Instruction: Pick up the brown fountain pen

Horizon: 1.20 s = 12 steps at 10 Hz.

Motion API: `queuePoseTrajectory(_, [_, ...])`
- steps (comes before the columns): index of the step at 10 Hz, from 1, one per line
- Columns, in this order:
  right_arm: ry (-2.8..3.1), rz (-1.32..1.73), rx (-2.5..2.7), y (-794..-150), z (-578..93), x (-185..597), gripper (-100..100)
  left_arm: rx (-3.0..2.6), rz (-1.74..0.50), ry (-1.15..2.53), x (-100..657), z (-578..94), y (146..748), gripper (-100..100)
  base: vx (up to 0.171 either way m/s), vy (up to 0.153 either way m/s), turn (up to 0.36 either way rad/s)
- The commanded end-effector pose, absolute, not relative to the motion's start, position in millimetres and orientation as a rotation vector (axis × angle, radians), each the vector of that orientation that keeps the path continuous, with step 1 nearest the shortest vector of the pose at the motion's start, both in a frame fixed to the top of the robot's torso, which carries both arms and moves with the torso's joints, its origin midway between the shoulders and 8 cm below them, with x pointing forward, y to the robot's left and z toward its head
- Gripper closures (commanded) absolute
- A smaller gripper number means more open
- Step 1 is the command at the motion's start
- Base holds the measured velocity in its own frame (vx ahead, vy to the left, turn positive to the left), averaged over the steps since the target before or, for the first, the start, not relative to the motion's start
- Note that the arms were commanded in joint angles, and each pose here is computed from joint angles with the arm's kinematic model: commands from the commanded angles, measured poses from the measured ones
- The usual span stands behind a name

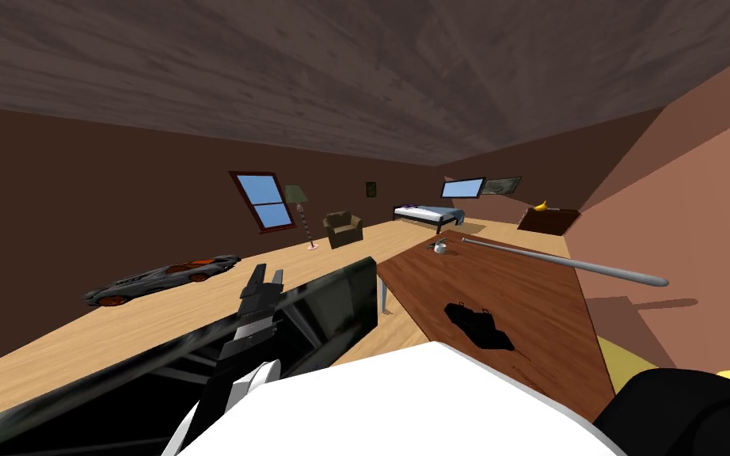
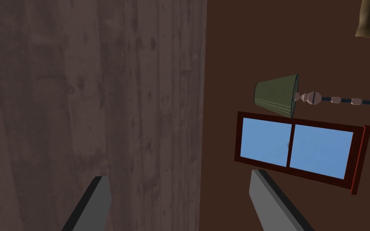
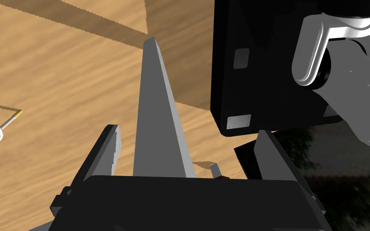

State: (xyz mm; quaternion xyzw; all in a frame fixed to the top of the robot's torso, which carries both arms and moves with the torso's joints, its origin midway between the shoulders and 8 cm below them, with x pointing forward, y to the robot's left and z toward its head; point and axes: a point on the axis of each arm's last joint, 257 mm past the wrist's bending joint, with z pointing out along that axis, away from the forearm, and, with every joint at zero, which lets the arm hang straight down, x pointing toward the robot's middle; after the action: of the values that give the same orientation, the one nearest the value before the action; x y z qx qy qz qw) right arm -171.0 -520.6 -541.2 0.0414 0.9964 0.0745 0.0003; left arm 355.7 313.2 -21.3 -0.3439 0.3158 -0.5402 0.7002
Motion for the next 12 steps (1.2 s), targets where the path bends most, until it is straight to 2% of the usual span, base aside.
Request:
queuePoseTrajectory(1, [3.168,0.186,0.09,-537.5,-528.4,-183.9,-100,-0.766,-1.203,0.703,355.7,-21.3,313.2,0,0.057,0.002,0.073])
queuePoseTrajectory(3, [3.158,0.206,0.083,-531.9,-530.4,-179.0,-100,-0.766,-1.203,0.703,355.7,-21.3,313.2,0,0.005,0.005,-0.018])
queuePoseTrajectory(4, [3.237,0.107,-0.05,-570.5,-511.5,-203.3,-100,-0.766,-1.203,0.703,355.7,-21.3,313.2,0,0.095,0.016,0.282])
queuePoseTrajectory(5, [3.205,0.169,-0.07,-553.0,-519.2,-189.1,-100,-0.766,-1.203,0.703,355.7,-21.3,313.1,0,0.127,-0.014,0.178])
queuePoseTrajectory(7, [3.234,0.112,-0.051,-569.2,-512.1,-202.2,-100,-0.766,-1.203,0.703,355.7,-21.3,313.2,0,0.038,-0.009,0.002])
queuePoseTrajectory(9, [3.279,0.037,-0.161,-598.4,-497.3,-213.2,-100,-0.766,-1.203,0.703,355.7,-21.3,313.2,0,0.079,0.001,0.18])
queuePoseTrajectory(12, [3.279,0.037,-0.161,-598.4,-497.3,-213.2,-100,-0.766,-1.203,0.703,355.7,-21.3,313.2,0,0.052,-0.009,0.016])
